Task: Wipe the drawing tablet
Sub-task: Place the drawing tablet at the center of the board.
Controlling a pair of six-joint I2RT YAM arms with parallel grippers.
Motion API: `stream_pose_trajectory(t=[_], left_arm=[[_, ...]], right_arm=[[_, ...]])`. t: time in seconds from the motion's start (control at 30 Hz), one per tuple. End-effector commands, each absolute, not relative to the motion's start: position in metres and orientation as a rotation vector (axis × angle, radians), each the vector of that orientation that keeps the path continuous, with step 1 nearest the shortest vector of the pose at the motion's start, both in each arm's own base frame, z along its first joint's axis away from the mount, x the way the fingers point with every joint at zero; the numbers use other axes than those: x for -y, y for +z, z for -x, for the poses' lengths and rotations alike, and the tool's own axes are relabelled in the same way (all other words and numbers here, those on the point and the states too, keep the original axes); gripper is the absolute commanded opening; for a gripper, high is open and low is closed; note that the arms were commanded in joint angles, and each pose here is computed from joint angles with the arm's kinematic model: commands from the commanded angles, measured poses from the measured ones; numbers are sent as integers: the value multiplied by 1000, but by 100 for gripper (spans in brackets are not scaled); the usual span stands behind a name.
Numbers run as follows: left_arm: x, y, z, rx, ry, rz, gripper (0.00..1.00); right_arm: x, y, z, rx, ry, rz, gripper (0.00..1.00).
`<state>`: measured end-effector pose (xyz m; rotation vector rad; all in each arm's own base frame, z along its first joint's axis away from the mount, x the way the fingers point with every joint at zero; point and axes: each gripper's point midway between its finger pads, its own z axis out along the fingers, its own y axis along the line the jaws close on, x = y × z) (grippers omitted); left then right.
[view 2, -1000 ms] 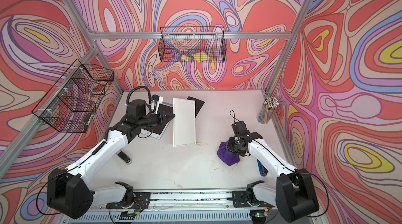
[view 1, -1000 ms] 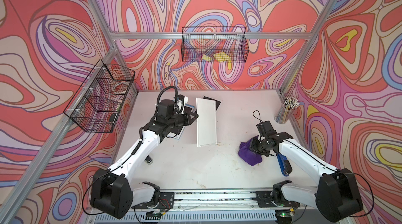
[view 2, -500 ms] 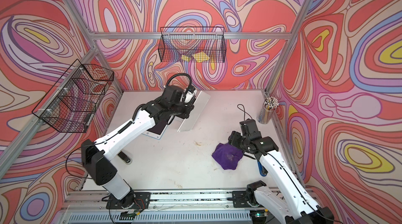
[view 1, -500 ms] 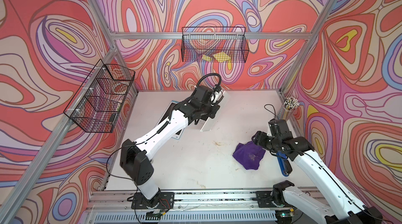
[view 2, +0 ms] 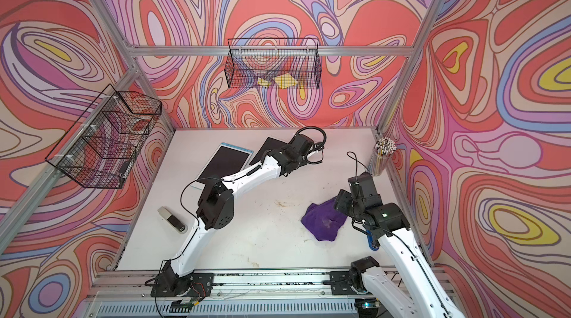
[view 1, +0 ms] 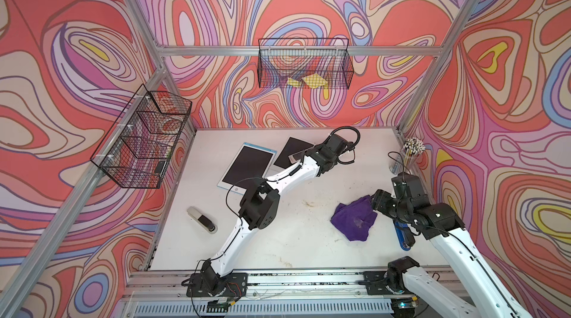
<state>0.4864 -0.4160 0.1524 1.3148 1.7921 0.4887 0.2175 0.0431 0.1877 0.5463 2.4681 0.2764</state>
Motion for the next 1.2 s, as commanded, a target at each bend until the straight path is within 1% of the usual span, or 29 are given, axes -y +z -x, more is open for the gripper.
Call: stream_pose_trajectory(t=[0.0, 0.13, 0.27, 0.4, 0.53, 0.77, 0.87, 0.93, 0.97, 1.0, 1.07, 1.1, 1.17], left_arm=[[450, 175, -484, -1599, 584, -1367, 0], [484, 166, -470, -1540, 530, -1373, 0], [514, 142, -456, -1464, 500, -1435, 0], [538, 117, -452, -1405, 491, -1465, 0], [554, 103, -449, -1374, 429, -1474, 0], [560, 77, -458, -1341, 442, -1502, 1], [558, 65, -459, -1344, 438, -1521, 11], [557, 60, -459, -1352, 428, -1529, 23], [556, 58, -458, -1357, 423, -1533, 33], [556, 57, -457, -1359, 414, -1536, 48], [556, 56, -455, -1370, 394, -1541, 71], [556, 56, -452, -1378, 378, -1547, 80], [556, 56, -446, -1398, 334, -1568, 89]], right_arm=[[-37, 180, -211, -2466, 247, -599, 68], [-19, 190, -202, -2401, 177, -695, 67], [2, 227, -191, -2257, 132, -755, 66], [13, 256, -183, -2189, 106, -765, 65], [14, 261, -177, -2181, 114, -764, 65], [16, 254, -165, -2210, 102, -766, 65], [16, 249, -164, -2221, 101, -771, 64], [14, 246, -164, -2229, 111, -773, 64], [13, 244, -165, -2233, 117, -774, 64], [12, 243, -165, -2236, 120, -775, 64], [12, 241, -166, -2238, 122, -776, 64], [11, 240, -167, -2241, 124, -775, 64], [10, 238, -169, -2246, 125, -774, 64]])
